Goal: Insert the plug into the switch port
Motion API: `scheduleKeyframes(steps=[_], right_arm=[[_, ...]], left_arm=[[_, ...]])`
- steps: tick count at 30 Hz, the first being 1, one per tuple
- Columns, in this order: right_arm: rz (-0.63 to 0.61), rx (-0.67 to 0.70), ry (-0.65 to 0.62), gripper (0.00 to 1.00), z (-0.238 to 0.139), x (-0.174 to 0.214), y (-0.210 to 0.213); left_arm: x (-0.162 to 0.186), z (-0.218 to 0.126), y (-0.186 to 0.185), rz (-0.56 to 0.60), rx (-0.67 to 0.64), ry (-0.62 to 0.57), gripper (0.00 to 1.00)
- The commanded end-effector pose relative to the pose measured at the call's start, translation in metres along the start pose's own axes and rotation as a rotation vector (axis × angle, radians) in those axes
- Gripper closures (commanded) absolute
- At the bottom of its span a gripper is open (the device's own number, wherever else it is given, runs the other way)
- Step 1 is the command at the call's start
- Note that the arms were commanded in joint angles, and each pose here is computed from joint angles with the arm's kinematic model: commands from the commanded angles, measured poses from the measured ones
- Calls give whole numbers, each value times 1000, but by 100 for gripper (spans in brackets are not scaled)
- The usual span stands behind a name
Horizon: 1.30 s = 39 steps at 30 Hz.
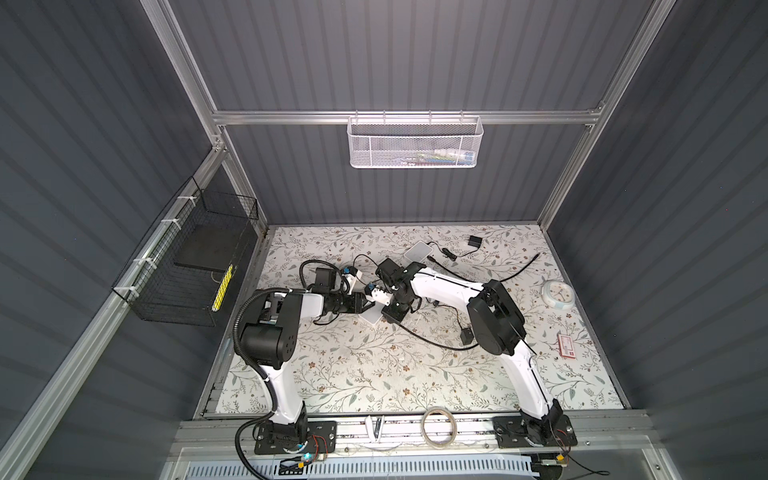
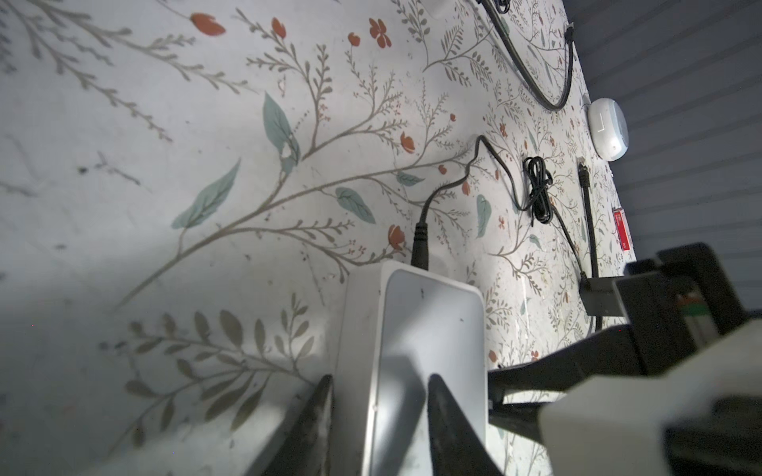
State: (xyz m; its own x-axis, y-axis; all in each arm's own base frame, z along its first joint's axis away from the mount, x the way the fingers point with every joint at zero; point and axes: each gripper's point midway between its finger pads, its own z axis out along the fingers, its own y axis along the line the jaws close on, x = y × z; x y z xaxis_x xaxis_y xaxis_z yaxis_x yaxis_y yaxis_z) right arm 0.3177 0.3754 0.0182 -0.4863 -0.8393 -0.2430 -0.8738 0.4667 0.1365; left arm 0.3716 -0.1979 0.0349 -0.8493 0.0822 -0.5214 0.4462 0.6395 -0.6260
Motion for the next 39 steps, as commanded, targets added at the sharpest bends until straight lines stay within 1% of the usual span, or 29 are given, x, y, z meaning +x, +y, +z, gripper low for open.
scheduleKeyframes(steps=[1, 7, 14, 23, 29, 32, 39], right_arm=[[-46, 31, -162, 100, -9, -43, 3], [1, 64, -163, 100, -8, -48, -4], [50, 60, -189, 100, -9, -54, -5], [93, 54, -209, 100, -14, -53, -10], [136, 31, -216, 100, -14, -53, -8], [156, 28, -216, 100, -12, -52, -8], [163, 30, -208, 100, -11, -53, -9]], left_arm=[[34, 11, -22, -52, 107, 122, 62], [39, 15, -24, -60, 116, 132, 63], [45, 14, -26, -81, 125, 135, 64], [53, 9, -31, -117, 136, 106, 64], [52, 9, -29, -140, 134, 65, 67], [53, 10, -29, -152, 134, 56, 67], [51, 12, -27, -150, 137, 42, 67]])
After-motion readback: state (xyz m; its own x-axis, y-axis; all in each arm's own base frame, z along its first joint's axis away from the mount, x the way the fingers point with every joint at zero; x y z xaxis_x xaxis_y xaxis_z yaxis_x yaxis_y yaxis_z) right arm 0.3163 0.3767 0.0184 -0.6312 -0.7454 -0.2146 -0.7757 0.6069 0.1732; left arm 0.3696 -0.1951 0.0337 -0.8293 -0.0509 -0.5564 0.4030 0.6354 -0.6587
